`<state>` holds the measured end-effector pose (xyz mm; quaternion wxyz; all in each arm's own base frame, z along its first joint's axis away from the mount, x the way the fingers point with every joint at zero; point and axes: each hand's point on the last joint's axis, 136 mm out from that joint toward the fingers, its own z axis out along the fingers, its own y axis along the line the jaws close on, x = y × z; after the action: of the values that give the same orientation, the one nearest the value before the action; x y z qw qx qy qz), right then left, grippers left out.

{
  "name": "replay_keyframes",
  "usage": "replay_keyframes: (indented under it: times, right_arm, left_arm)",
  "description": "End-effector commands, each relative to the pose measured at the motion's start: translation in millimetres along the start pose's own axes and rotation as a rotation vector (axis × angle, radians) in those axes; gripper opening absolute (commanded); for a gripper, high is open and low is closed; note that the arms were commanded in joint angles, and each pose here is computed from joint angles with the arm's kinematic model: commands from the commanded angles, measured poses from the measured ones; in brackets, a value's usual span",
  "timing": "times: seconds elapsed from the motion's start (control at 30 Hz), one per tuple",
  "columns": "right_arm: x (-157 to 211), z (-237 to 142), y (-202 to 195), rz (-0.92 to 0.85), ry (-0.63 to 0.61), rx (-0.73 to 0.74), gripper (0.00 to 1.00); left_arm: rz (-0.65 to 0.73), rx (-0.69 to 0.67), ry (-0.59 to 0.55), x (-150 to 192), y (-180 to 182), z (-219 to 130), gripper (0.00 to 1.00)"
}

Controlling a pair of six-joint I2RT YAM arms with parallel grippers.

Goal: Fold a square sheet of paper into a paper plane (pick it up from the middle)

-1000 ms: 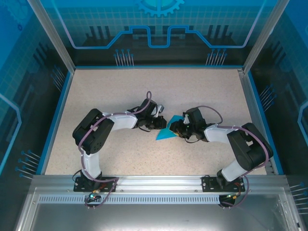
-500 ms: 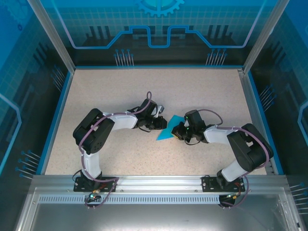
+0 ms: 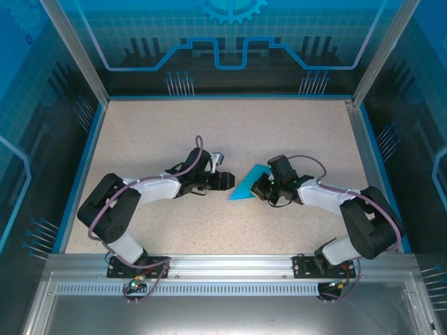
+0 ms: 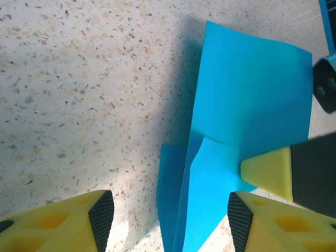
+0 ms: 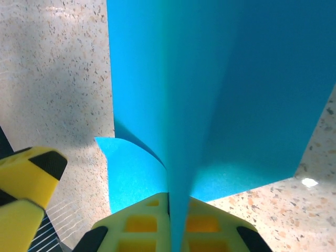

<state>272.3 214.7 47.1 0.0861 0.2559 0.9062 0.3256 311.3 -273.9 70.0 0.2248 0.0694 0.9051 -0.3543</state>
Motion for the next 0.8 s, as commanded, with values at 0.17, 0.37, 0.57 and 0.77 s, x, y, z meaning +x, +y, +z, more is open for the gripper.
replay_keyframes:
  times: [0.17, 0.37, 0.57, 0.77]
  right_arm:
    - [3.9, -6.2, 1.8, 0.068, 0.019, 0.087, 0.0]
    - [5.4, -1.8, 11.9, 0.074, 0.053, 0.085, 0.04]
    - [8.5, 1.7, 15.7, 0.068, 0.071, 0.068, 0.23]
    - [10.1, -3.2, 13.7, 0.072, 0.069, 0.065, 0.26]
  left_arm:
    - [0.367, 0.146, -0.09, 1.5, -36.9, -9.1, 0.65]
    - [0.563, 0.156, -0.107, 12.1, -48.7, -9.1, 0.63]
    - [0.607, 0.166, -0.101, 15.6, -51.6, -2.7, 0.56]
    - [0.692, 0.172, -0.073, 32.1, -56.1, 4.1, 0.52]
